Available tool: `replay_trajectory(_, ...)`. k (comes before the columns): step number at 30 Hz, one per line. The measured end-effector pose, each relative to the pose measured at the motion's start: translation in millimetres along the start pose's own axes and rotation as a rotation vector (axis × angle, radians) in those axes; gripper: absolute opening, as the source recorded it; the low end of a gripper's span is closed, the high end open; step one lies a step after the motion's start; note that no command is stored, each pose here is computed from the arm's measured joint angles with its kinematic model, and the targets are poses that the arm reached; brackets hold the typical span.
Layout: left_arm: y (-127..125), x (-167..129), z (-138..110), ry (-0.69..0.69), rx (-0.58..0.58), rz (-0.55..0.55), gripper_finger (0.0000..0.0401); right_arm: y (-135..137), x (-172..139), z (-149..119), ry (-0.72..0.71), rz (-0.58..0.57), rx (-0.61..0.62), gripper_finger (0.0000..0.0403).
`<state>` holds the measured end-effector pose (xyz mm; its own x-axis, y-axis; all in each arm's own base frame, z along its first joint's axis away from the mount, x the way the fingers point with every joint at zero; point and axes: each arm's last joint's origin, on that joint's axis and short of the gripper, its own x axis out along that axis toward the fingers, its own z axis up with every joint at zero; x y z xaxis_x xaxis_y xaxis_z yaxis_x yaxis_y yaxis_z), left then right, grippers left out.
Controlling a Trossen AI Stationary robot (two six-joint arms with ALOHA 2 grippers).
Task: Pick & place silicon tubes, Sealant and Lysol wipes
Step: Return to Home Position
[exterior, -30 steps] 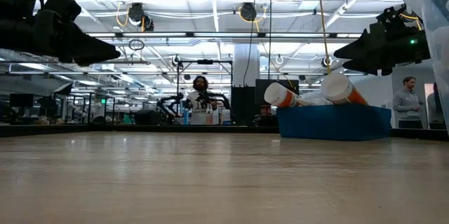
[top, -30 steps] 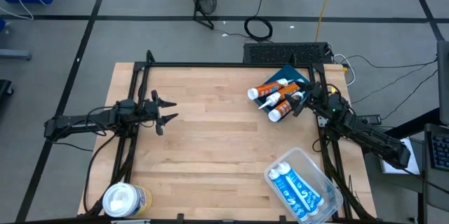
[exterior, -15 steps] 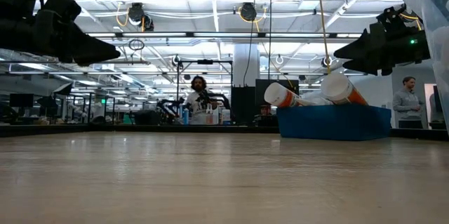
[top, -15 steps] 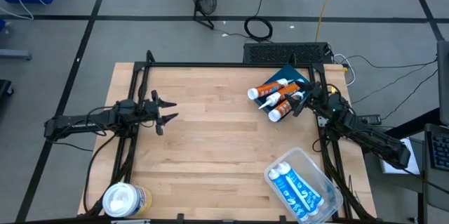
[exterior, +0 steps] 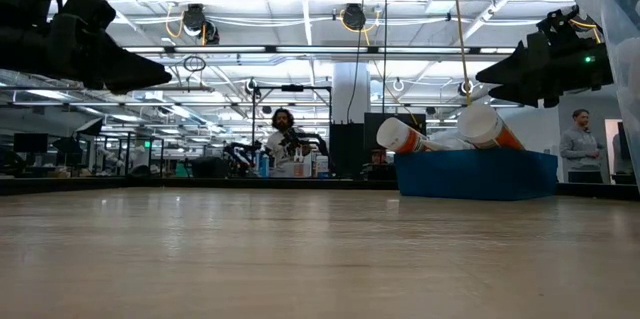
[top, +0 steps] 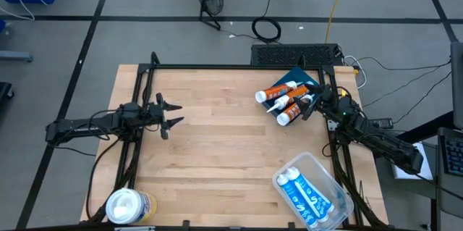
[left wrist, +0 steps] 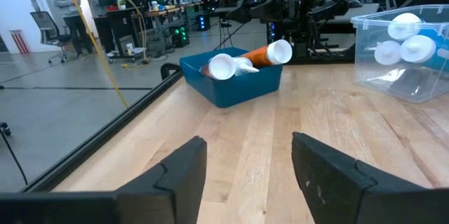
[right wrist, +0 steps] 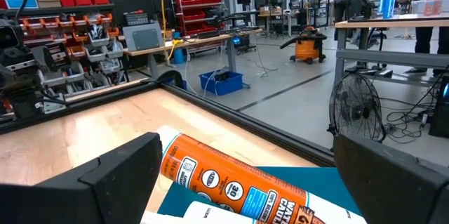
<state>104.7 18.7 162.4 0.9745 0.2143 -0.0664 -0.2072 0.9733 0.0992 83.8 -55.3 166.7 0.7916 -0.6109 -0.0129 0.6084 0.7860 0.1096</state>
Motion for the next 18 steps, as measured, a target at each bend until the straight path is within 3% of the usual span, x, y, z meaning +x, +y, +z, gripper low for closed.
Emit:
replay_trajectory(12, 0.0, 0.0, 0.0, 0.0, 0.0, 0.0, 0.0191, 0.0, 0.0, 0.0, 0.0, 0.0, 0.0, 0.0393)
replay_trajectory(18, 0.0, 0.0, 0.0, 0.0, 0.0, 0.0, 0.02, 0.0, 0.0, 0.0, 0.0, 0.0, 0.0, 0.0393)
